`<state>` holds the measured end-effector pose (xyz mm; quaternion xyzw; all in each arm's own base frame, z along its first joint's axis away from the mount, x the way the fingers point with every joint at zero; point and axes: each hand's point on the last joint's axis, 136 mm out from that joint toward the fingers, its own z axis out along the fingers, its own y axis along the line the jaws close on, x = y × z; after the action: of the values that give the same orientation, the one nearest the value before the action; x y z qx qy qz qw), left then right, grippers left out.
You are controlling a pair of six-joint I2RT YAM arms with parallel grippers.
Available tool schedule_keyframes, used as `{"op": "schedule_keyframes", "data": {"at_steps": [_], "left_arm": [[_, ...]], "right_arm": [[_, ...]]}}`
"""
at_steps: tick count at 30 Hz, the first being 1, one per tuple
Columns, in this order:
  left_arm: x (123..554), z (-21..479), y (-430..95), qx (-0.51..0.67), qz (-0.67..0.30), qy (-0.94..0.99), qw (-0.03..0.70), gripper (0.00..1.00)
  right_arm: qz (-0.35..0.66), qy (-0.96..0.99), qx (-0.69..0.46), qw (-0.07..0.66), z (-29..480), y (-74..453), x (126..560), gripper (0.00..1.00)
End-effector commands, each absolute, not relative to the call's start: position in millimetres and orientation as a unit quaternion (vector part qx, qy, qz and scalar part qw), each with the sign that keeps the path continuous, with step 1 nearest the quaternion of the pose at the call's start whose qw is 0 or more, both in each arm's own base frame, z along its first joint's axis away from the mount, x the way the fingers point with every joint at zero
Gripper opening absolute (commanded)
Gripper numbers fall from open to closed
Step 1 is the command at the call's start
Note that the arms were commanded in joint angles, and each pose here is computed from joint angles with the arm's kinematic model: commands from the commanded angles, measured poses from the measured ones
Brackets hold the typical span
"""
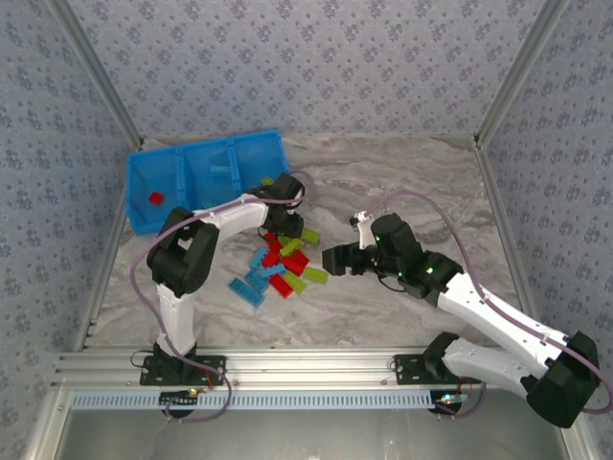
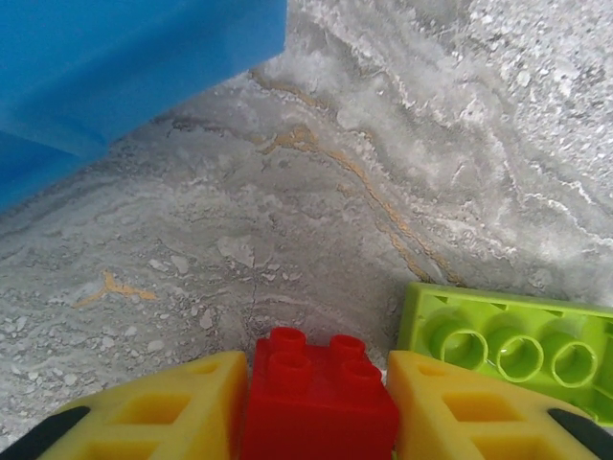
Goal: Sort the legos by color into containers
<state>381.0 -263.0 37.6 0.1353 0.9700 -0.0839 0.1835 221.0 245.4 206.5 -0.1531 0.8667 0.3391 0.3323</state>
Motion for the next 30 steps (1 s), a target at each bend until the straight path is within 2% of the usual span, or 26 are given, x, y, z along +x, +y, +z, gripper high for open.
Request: {"op": "schedule_keyframes", "data": {"at_steps": [1, 6, 12, 15, 19, 23, 28, 30], "left_arm": [[373.6, 31.5, -260.4, 0.144, -0.081, 0.972, 0.167, 0.38], [372.6, 60.5, -262.3, 0.137, -0.103, 0.966, 0.195, 0.31], [373.6, 155.3, -239.2, 0.11, -0.105, 0.942, 0.3, 0.3], [382.1, 201.0, -196.4, 0.061, -0.072, 0.929, 0.359, 0.29], [401.0, 236.3, -101.3, -0.064, -0.047, 0.915, 0.396, 0.28], [412.6, 245.1, -10.1, -0.169, -0.011, 0.902, 0.397, 0.27], [424.3, 219.6, 62.4, -0.252, 0.04, 0.893, 0.372, 0.28], [433.1, 200.5, 71.6, -0.266, 0.027, 0.897, 0.352, 0.29]], "right_arm": [[0.34, 0.87, -0.144, 0.328, 204.2, 242.1, 219.8, 0.83], [0.348, 0.867, -0.148, 0.326, 206.7, 245.2, 218.8, 0.83], [0.36, 0.859, -0.165, 0.325, 214.5, 251.6, 216.4, 0.84], [0.359, 0.857, -0.164, 0.332, 215.7, 252.4, 219.2, 0.84], [0.359, 0.857, -0.163, 0.331, 212.7, 253.7, 221.4, 0.84], [0.361, 0.856, -0.163, 0.331, 209.9, 253.4, 220.6, 0.84], [0.361, 0.856, -0.164, 0.333, 209.8, 251.1, 219.9, 0.84], [0.363, 0.855, -0.165, 0.333, 210.6, 251.3, 218.7, 0.84]]}}
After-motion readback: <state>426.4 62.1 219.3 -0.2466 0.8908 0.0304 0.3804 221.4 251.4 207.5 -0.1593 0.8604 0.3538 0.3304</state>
